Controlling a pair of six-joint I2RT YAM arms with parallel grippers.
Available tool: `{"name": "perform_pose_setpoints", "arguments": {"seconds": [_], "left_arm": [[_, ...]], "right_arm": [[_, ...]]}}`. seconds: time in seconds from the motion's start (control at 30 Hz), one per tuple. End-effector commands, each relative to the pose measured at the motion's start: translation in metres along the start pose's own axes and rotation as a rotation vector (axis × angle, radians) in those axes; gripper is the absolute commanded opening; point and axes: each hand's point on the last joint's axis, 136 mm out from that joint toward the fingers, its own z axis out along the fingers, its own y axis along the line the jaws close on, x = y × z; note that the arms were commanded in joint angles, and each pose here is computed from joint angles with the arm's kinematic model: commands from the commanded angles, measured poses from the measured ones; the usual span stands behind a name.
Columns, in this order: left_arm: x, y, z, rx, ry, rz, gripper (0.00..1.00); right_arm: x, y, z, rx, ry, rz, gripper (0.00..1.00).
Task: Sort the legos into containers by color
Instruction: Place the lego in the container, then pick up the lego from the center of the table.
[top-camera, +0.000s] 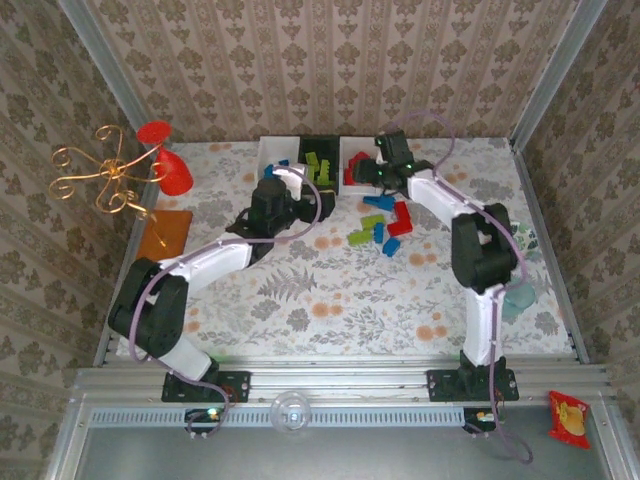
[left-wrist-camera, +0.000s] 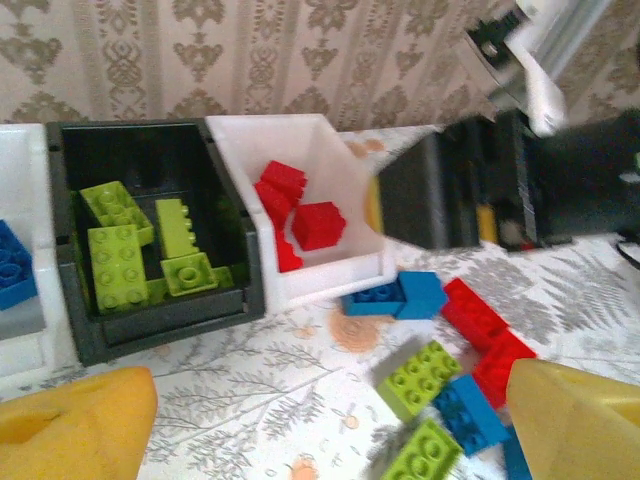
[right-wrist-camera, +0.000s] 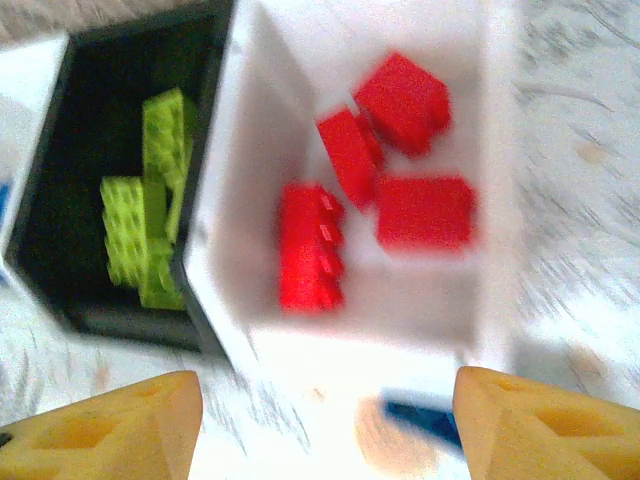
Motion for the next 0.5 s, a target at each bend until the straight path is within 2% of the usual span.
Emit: {"name": "perform_pose_setpoints", "arguments": {"seconds": [0.0,0.2,0.3,0.47], "left_arm": [[0.020,-0.020,-0.014,0.114,0.083,-0.040,0.92],[0.026,-0.039,-0.018,0.225,0.090,-0.069,0.91],[0.028,-0.048,-0.017,0.275,0.099,-0.072,0.91],[0.031,-0.069,-0.017,0.399,0.093,-0.034,0.92]], "right_arm": [[0.019,-0.039,-0.043,0.155,-0.006,-0.071,0.70],[0.060,-0.084,-0.051,0.271,0.119,-0.137,0.70],[0.070,-0.094,-0.040,0.297,0.198,-0.173,0.72],[0.071,-0.103,-0.022,0.297,0.248,-0.168,0.71]]}}
